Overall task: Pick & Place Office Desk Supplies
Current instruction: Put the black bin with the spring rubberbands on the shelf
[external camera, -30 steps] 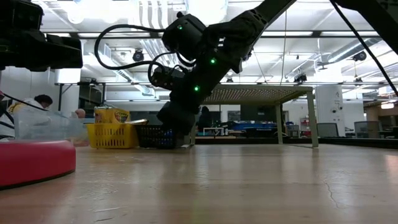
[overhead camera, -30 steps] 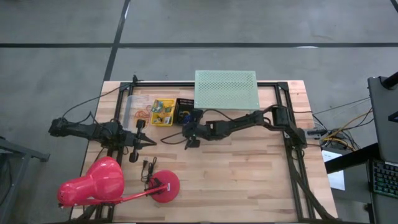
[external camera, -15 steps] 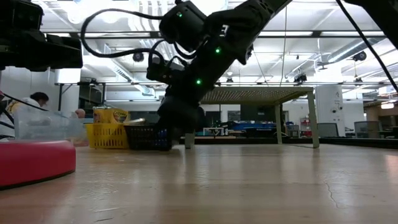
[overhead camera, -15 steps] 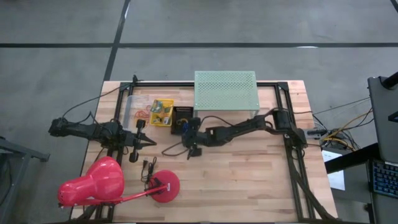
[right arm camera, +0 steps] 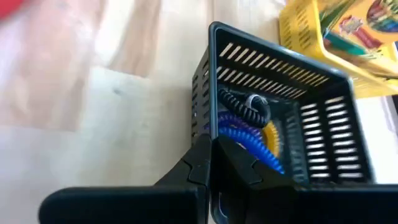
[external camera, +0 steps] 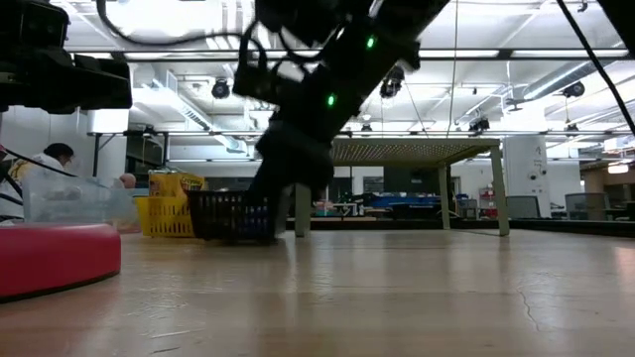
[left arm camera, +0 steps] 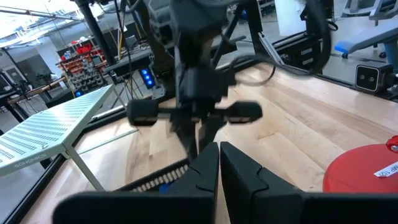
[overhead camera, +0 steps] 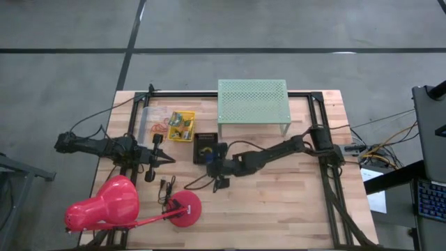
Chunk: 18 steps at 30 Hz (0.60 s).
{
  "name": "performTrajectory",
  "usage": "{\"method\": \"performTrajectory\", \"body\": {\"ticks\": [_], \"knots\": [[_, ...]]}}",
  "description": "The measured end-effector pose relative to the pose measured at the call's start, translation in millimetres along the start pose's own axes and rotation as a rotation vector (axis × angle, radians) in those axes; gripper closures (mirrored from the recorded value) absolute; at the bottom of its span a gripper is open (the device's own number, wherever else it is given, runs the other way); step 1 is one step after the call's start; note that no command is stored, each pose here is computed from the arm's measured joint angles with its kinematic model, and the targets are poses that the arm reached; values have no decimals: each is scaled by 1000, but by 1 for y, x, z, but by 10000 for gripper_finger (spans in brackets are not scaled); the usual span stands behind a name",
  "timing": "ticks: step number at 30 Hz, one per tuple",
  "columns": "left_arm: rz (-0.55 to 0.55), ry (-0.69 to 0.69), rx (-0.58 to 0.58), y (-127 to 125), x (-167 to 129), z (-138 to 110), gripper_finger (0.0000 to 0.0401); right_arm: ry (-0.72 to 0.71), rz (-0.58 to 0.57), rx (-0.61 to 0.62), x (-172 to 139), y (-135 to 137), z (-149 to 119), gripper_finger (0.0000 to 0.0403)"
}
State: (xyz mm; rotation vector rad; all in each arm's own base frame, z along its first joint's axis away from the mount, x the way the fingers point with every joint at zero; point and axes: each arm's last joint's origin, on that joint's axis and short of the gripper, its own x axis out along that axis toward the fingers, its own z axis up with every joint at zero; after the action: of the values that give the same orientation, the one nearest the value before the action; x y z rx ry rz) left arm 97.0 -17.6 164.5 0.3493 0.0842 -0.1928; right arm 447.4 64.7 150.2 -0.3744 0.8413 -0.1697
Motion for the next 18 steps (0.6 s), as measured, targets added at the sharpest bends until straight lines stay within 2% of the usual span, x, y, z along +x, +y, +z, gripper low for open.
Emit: {"method": "performTrajectory", "body": {"ticks": [6, 10, 18], "knots": [[0, 0, 0, 0, 0, 0, 382, -26, 29, 17, -33, 11, 12, 390], [0, 1, 0, 0, 0, 0, 382, 38, 48, 44, -48, 15, 9, 390], [-4, 12, 0, 0, 1, -1, 382, 146, 11, 82, -54, 31, -10, 390]]}}
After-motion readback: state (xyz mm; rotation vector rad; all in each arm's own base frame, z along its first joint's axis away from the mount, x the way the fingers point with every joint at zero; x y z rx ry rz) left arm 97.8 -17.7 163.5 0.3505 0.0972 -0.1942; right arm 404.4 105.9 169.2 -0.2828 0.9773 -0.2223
